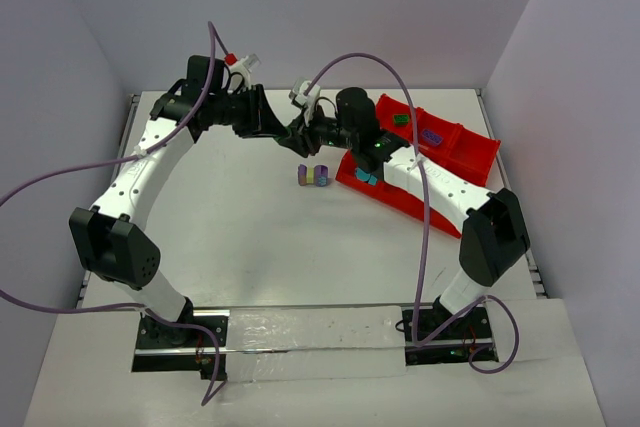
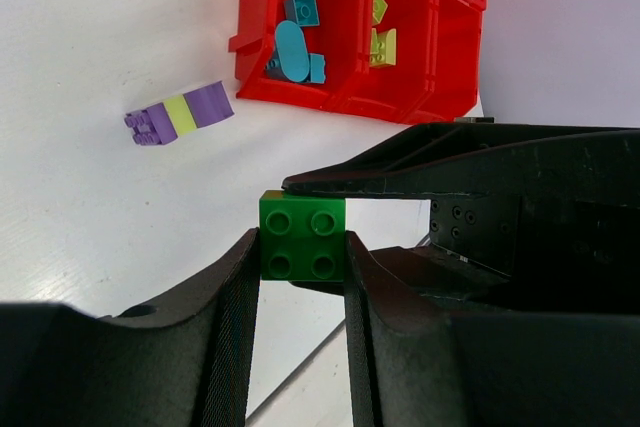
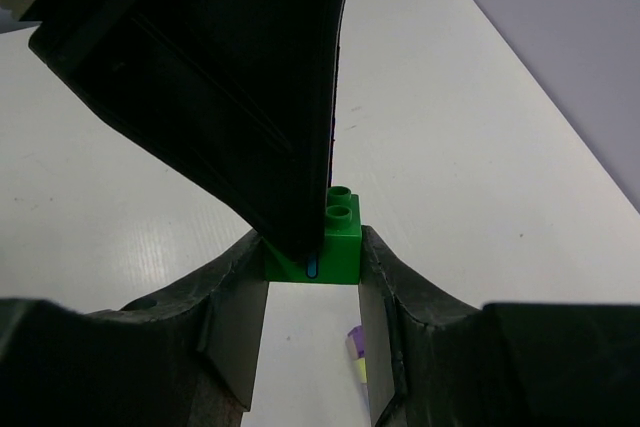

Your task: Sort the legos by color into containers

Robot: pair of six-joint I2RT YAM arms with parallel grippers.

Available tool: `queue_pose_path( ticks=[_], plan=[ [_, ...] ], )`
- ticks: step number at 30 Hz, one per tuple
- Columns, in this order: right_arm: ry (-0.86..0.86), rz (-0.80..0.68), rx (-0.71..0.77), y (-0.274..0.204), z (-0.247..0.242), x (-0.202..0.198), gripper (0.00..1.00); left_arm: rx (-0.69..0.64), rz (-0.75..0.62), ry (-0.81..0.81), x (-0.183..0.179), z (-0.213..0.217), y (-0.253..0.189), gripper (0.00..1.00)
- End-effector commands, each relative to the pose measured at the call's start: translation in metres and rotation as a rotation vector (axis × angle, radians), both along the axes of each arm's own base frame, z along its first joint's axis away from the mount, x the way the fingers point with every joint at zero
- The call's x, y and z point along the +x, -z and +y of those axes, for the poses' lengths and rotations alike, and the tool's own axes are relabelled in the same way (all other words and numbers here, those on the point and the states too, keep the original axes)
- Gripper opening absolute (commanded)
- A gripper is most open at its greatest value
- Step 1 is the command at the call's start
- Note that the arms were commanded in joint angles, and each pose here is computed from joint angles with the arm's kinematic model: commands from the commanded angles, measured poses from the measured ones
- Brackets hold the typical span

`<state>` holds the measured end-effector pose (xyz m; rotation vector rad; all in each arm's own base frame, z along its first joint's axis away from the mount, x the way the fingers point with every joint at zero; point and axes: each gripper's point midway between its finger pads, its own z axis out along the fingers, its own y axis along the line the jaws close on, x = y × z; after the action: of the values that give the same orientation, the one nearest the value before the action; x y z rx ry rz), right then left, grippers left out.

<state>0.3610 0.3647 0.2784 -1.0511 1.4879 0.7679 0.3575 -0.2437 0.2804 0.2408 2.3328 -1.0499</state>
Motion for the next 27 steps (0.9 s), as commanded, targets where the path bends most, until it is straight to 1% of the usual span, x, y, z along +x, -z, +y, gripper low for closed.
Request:
queue_pose_path(
  ticks=[1,2,3,4,10,13,16,18,20,22,25,27],
  plan=[
    [0.023,-0.047,0.038,-0.024,0.0,0.0,0.0,0.021,-0.082,0.005,0.002,0.003,-0.014,0.19],
    [0.038,-0.046,0.03,-0.022,-0.003,0.001,0.0,0.035,-0.091,-0.005,0.004,0.005,-0.016,0.5],
    [0.057,-0.043,0.021,-0.018,-0.007,0.003,0.0,0.049,-0.096,-0.013,0.005,0.007,-0.017,0.88],
    [0.07,-0.037,0.016,-0.015,-0.01,0.005,0.0,0.055,-0.102,-0.01,0.005,0.007,-0.019,0.99],
    [0.187,0.016,0.016,-0.002,-0.05,0.021,0.0,0.093,-0.153,-0.09,0.018,0.023,-0.031,0.99],
    [0.314,0.075,0.01,0.013,-0.089,0.037,0.0,0.078,-0.153,-0.173,0.027,0.042,-0.034,0.99],
    [0.497,0.113,0.024,0.017,-0.134,0.061,0.0,0.086,-0.145,-0.233,0.033,0.053,-0.03,0.99],
    [0.703,0.158,0.084,0.02,-0.179,0.083,0.0,0.109,-0.124,-0.264,0.036,0.057,-0.019,0.99],
    [0.816,0.161,0.113,0.021,-0.208,0.095,0.0,0.115,-0.111,-0.269,0.037,0.058,-0.013,0.99],
    [0.975,0.201,0.156,0.023,-0.242,0.11,0.0,0.119,-0.082,-0.269,0.037,0.057,-0.003,0.99],
    [1.117,0.254,0.161,0.028,-0.271,0.125,0.01,0.129,-0.061,-0.273,0.037,0.058,0.004,0.98],
    [1.202,0.31,0.132,0.039,-0.287,0.139,0.01,0.133,-0.054,-0.279,0.037,0.058,0.007,0.98]
  ],
)
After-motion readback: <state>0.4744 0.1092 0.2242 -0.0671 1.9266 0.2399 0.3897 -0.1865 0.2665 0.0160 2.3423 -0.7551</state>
